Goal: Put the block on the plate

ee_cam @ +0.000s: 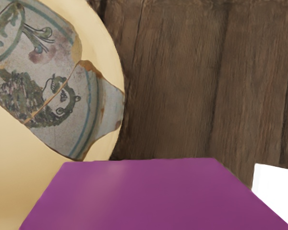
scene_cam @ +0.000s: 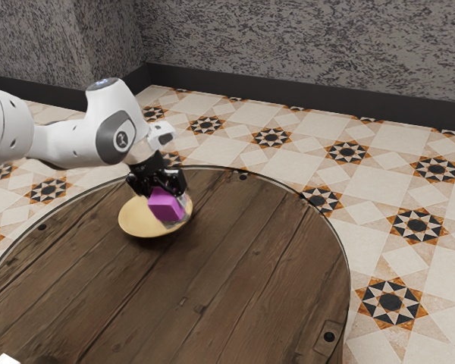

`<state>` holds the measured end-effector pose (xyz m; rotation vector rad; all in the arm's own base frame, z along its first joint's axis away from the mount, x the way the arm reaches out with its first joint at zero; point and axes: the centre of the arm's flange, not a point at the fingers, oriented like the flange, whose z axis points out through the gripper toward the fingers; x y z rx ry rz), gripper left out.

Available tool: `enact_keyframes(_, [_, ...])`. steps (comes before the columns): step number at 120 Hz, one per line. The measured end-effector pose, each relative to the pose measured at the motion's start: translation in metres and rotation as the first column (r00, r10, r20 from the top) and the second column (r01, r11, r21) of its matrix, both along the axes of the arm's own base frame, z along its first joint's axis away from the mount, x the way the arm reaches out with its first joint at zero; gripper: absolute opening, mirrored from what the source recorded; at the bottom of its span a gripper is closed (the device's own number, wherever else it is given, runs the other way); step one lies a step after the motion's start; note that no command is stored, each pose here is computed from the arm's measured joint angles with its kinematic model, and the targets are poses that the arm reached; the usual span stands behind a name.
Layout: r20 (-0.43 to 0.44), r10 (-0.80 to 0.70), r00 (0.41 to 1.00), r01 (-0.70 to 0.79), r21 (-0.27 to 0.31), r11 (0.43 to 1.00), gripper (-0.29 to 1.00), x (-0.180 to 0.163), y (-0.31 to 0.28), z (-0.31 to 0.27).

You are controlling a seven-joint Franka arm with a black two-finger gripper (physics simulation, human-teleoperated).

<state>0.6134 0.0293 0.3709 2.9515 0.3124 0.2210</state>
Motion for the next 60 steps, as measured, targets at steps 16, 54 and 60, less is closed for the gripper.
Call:
enact_keyframes(16, [-0.022, 0.07, 0.997, -0.07, 0.024, 0.997, 0.4, 0.032, 0.044, -0.031])
enact_keyframes(54, [-0.076, 0.101, 0.992, -0.099, 0.037, 0.994, 0.59, 0.063, 0.075, -0.072])
enact_keyframes(60, [-0.071, 0.099, 0.993, -0.097, 0.033, 0.995, 0.61, 0.062, 0.075, -0.062])
